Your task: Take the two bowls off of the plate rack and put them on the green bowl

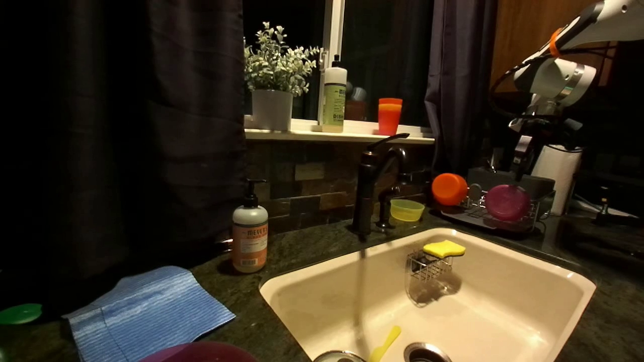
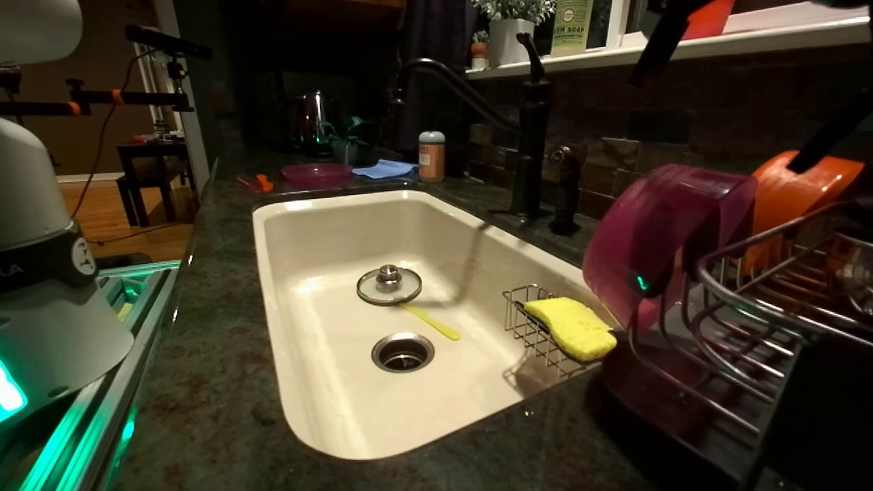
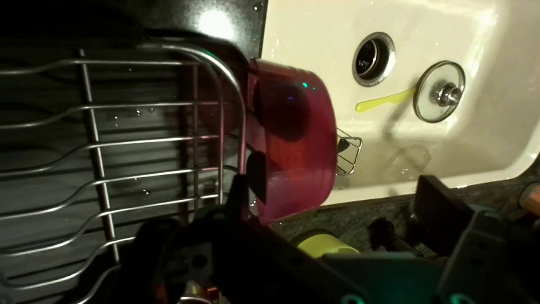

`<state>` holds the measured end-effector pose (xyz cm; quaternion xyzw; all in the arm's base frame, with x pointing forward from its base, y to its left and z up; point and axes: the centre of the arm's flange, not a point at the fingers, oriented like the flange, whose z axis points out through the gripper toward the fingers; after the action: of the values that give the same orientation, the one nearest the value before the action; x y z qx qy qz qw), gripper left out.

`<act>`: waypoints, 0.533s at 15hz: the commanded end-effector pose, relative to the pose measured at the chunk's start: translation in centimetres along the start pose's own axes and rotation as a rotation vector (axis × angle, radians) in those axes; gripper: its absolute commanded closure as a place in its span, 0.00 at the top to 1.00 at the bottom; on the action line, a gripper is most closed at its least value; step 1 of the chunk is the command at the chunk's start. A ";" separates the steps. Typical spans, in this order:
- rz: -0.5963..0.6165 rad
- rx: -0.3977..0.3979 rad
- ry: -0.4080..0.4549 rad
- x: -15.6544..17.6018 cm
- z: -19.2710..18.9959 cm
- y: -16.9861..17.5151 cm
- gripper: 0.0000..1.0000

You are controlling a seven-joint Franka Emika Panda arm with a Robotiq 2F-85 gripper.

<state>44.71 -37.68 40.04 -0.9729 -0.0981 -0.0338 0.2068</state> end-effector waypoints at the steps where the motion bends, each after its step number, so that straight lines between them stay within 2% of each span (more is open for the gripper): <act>1: 0.027 -0.029 -0.054 0.1 0.3 1.0 1.00; 8: 0.042 0.009 -0.045 0.6 2.1 1.4 0.99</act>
<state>45.08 -37.90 38.29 -0.9748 -0.0910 -0.0045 0.2037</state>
